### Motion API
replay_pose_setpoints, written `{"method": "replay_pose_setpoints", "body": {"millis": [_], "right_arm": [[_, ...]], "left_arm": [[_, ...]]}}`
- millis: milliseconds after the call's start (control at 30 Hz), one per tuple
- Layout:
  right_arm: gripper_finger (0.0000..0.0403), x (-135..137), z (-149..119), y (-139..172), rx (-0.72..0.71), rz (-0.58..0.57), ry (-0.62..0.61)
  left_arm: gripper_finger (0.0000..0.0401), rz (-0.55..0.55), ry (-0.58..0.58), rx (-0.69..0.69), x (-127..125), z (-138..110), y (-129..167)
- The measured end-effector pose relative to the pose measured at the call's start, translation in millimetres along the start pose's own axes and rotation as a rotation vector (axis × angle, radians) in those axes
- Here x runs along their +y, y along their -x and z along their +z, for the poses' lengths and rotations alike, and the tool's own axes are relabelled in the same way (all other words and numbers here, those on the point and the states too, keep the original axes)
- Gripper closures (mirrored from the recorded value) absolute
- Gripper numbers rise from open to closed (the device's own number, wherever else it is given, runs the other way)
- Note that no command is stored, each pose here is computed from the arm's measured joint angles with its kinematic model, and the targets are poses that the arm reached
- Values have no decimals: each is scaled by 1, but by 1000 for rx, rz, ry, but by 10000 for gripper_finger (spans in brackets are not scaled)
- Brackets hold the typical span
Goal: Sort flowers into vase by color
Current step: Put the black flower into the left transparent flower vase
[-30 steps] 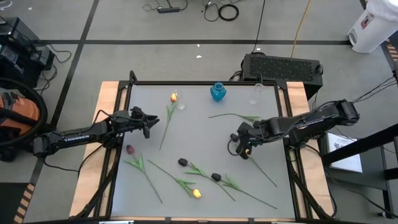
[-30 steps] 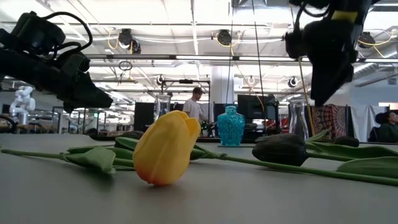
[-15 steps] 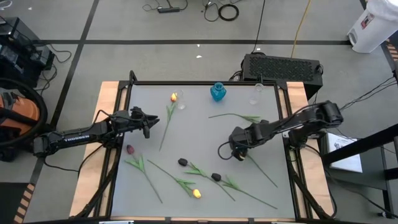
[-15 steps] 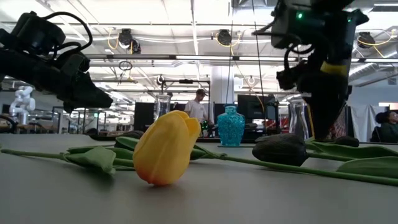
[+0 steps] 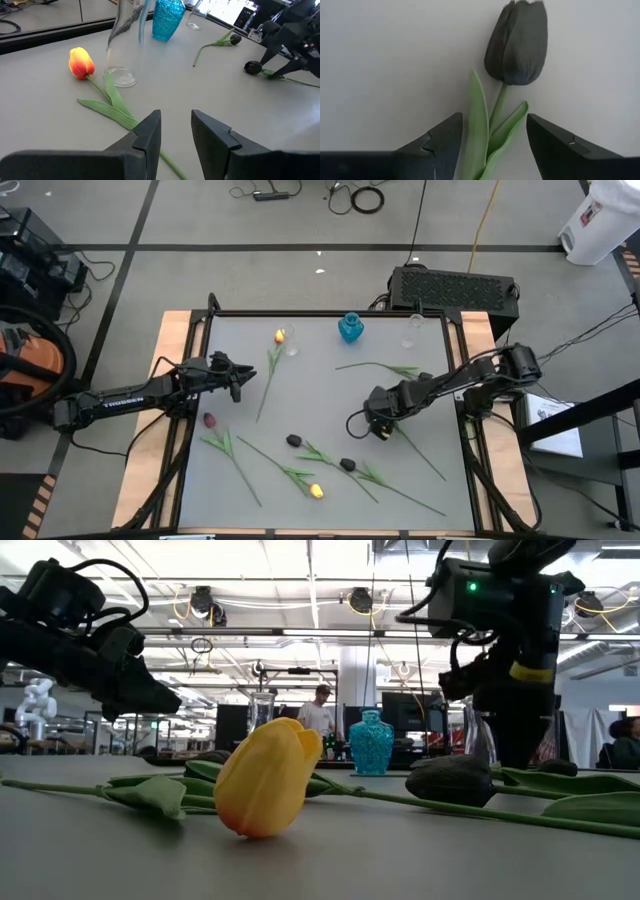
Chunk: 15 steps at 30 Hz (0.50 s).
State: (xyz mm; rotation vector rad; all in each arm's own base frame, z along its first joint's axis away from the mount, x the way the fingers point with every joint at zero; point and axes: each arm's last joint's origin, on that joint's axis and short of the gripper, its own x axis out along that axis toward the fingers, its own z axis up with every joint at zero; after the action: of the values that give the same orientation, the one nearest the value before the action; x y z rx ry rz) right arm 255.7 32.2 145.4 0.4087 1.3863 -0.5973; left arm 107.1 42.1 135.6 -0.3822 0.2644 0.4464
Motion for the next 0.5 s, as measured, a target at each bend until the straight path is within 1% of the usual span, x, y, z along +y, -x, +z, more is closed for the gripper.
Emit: {"method": "replay_pose_setpoints", "body": {"millis": [400, 500], "right_arm": [[191, 2, 1, -7, 17, -17, -2], [198, 2, 1, -7, 19, -13, -3]], "left_arm": [[287, 0, 0, 0, 0, 0, 0], [287, 0, 0, 0, 0, 0, 0]]}}
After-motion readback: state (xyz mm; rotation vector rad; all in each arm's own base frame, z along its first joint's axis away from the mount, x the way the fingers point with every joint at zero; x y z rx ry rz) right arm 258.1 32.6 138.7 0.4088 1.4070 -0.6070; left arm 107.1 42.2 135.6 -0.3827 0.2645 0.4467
